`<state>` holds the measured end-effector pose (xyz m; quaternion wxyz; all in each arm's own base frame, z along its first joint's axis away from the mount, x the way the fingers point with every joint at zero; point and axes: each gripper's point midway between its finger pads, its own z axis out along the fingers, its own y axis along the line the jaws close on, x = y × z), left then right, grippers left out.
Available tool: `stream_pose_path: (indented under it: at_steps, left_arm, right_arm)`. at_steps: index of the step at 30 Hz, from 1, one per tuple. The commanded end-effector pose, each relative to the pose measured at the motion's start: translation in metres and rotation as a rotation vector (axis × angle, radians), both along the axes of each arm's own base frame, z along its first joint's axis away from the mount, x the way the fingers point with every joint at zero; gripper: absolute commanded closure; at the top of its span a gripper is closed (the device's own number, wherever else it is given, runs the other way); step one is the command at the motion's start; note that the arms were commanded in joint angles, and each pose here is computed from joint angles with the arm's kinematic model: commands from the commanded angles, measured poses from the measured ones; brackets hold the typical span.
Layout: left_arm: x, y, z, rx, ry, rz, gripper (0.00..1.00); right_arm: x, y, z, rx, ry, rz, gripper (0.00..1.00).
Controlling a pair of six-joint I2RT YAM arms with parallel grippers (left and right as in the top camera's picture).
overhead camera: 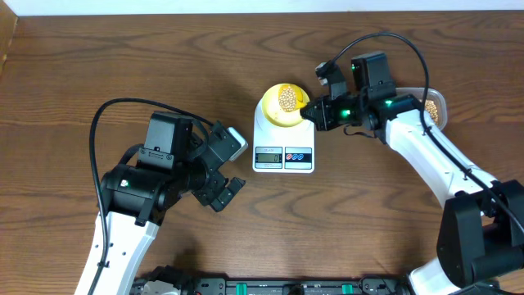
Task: Scoop item into bowl and weigh 50g on scale
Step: 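Tilt the scoop with the right gripper to pour soybeans into the bowl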
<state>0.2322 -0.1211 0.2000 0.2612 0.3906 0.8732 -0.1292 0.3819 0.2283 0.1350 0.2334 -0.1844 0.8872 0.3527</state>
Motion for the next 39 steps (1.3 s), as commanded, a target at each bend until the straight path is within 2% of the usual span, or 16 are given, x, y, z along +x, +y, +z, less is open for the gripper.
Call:
stream_pose_path:
  at_steps: [1, 18, 39]
  left_arm:
    - [0.0, -0.001, 0.004, -0.009, -0.012, -0.01, 0.03]
    - [0.0, -0.001, 0.004, -0.009, -0.012, -0.01, 0.03]
    - [0.0, -0.001, 0.004, -0.009, -0.012, -0.01, 0.03]
  right_arm:
    - [-0.001, 0.003, 0.004, -0.047, -0.089, 0.057, 0.99]
    - [0.003, -0.002, 0.001, -0.111, -0.161, 0.089, 0.99]
    - [0.006, -0.007, -0.002, -0.145, -0.17, 0.072, 0.99]
